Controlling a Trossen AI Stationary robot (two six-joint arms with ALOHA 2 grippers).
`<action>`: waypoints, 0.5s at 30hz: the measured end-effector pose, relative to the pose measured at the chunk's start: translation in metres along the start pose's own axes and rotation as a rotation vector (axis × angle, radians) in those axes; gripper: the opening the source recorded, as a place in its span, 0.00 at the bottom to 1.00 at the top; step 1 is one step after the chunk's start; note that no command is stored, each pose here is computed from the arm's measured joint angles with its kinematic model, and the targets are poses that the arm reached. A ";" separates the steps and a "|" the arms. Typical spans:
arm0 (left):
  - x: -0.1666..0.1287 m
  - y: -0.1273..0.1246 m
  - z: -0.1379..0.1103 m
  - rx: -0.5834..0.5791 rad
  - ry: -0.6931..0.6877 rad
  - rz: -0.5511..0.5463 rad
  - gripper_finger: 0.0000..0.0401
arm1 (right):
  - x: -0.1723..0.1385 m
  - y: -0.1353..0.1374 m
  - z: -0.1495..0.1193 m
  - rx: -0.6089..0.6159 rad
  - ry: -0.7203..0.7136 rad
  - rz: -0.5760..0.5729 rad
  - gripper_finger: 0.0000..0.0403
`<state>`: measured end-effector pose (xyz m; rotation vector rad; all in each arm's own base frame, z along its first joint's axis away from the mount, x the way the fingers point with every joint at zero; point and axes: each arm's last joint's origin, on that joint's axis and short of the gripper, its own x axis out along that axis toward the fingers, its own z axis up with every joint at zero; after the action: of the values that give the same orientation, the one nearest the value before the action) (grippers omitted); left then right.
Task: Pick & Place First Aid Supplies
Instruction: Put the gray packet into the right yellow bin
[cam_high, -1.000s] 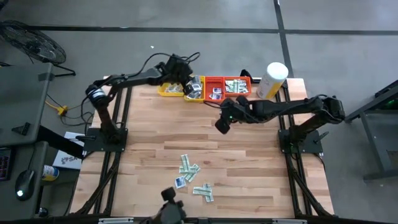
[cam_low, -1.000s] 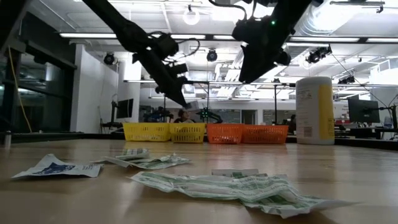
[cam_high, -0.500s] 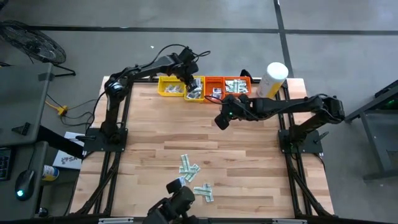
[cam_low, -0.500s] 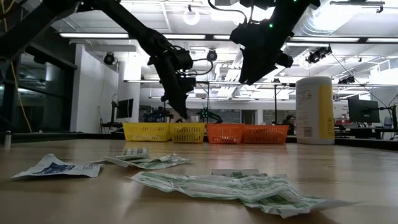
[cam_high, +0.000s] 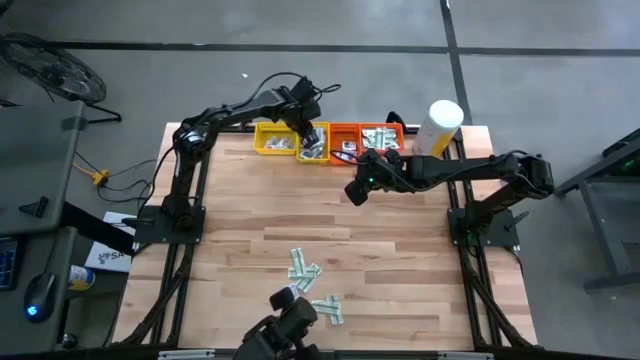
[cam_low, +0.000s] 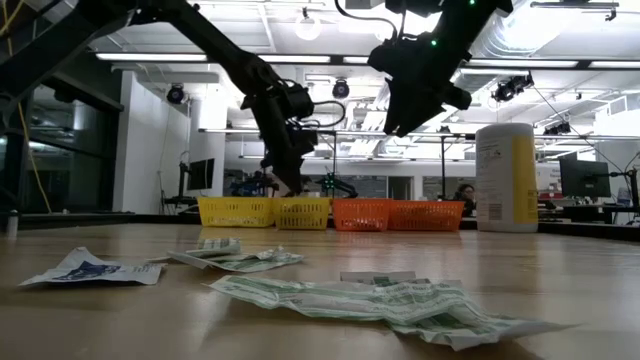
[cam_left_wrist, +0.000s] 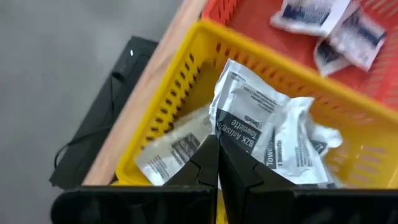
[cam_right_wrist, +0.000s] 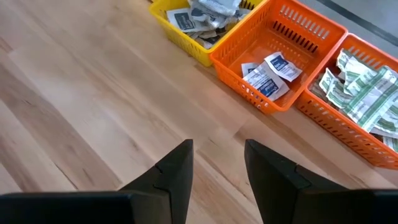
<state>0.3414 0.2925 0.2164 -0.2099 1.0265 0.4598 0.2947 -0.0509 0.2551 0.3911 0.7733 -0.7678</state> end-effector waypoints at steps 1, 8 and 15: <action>0.003 0.000 -0.002 -0.002 0.014 -0.001 0.00 | 0.000 0.000 0.000 0.003 0.000 0.000 0.34; 0.012 0.000 -0.005 -0.025 0.041 -0.013 0.01 | 0.000 0.001 0.000 0.021 -0.003 0.008 0.34; 0.012 0.000 -0.005 -0.021 0.038 -0.014 0.11 | 0.000 0.001 0.000 0.021 -0.002 0.010 0.34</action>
<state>0.3429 0.2936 0.2041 -0.2448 1.0575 0.4558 0.2953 -0.0507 0.2555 0.4127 0.7614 -0.7669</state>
